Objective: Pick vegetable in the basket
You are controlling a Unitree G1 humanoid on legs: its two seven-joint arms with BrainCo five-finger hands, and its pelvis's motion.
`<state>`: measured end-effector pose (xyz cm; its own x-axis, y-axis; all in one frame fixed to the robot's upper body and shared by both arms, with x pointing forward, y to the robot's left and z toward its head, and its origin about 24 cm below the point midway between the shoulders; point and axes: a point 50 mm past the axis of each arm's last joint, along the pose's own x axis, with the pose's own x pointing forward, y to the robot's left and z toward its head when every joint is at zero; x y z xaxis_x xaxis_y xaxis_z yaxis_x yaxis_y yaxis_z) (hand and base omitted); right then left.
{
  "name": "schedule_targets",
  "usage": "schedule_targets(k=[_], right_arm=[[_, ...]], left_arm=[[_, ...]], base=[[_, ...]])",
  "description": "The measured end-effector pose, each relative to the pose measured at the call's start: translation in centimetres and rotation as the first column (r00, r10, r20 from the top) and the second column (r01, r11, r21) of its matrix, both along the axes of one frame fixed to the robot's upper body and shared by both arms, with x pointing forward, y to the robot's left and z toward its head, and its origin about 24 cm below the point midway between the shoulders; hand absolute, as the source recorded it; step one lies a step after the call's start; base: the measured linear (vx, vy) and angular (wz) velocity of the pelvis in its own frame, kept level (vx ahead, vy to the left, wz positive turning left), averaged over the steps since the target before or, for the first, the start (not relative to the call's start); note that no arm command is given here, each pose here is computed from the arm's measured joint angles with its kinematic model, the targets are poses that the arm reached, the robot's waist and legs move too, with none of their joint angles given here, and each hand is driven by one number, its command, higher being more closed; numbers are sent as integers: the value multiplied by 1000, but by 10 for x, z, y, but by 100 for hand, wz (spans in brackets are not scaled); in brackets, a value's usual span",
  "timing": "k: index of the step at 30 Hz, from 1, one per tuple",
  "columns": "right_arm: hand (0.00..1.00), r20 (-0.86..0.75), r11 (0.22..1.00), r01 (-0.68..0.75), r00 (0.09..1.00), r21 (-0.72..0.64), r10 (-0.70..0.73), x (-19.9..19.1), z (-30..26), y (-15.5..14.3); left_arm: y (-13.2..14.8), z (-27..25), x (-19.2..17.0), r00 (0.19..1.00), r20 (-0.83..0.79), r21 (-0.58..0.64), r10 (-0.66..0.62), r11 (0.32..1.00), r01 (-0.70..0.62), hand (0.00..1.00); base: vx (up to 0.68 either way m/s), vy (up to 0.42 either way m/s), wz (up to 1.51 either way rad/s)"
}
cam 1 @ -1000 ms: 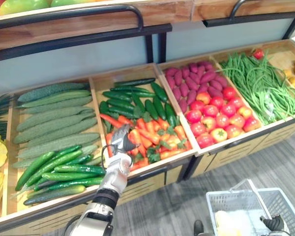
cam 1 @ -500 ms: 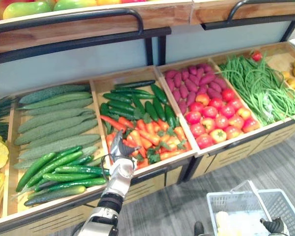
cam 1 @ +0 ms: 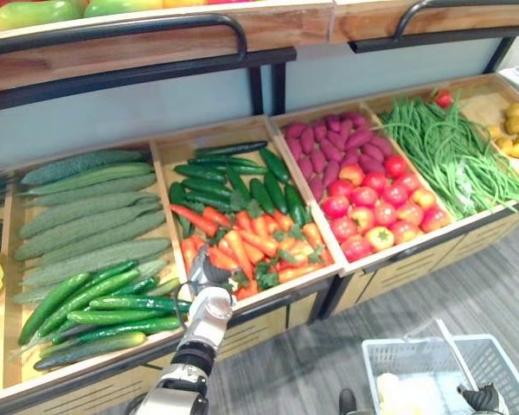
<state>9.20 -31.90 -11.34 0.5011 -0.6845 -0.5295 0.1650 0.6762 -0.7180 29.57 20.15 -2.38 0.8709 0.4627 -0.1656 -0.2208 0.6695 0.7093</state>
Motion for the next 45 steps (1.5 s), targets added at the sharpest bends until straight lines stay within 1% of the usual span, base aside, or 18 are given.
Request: schedule_targets(k=[5, 9, 14, 21, 22, 24, 26, 27, 29, 34, 37, 42, 45], right_arm=[[100, 4, 1000, -12, 1000, -9, 12, 3, 0, 2], [100, -2, 999, -36, 999, -6, 36, 5, -1, 5], [100, -2, 999, -47, 999, -6, 47, 5, -1, 6], [100, 13, 995, -102, 995, -17, 102, 10, 5, 2], [100, 14, 993, -116, 993, -17, 117, 11, 7, -1], [100, 13, 990, -136, 991, -36, 137, 11, 11, -5], [100, 20, 981, -181, 983, -67, 183, 17, 19, -12], [100, 23, 979, -189, 981, -77, 191, 18, 22, -15], [100, 16, 975, -200, 979, -96, 203, 18, 28, -23], [100, 0, 971, -227, 974, -79, 228, 17, 25, -19], [100, -20, 969, -235, 972, -73, 234, 11, 23, -18], [100, -28, 969, -236, 972, -69, 235, 8, 22, -18], [100, -19, 969, -238, 971, -71, 238, 11, 23, -18]], left_arm=[[8, -9, 0, 996, -56, 8, 68, 998, -68, 0], [10, -9, 2, 994, -70, 4, 84, 996, -84, 0], [20, -6, 6, 984, -67, -25, 163, 986, -165, 0], [33, -8, 3, 953, -81, -153, 293, 941, -303, 0], [37, -8, 3, 941, -81, -187, 327, 923, -337, 0], [43, -9, 1, 928, -89, -206, 361, 905, -372, 0], [52, -9, -2, 904, -101, -232, 415, 874, -427, 0], [54, -10, -3, 897, -104, -247, 429, 863, -441, 100], [58, -10, -5, 876, -106, -276, 471, 832, -481, 100], [77, -4, -8, 843, -84, -297, 531, 795, -530, 100], [83, -3, -9, 828, -81, -358, 555, 759, -544, 100], [82, -8, -10, 843, -112, -397, 526, 754, -524, 100], [72, -18, -14, 836, -162, -435, 525, 722, -538, 100]], base=[[-43, -26, -1], [-8, -6, -1], [-1, -3, -8], [-11, -21, -12], [-19, -32, -26], [-24, -48, -28], [-23, -55, -40], [-13, -46, -29], [-7, -42, -20], [-17, -33, -14], [0, 0, 0], [50, -10, -2], [29, -17, 3]])
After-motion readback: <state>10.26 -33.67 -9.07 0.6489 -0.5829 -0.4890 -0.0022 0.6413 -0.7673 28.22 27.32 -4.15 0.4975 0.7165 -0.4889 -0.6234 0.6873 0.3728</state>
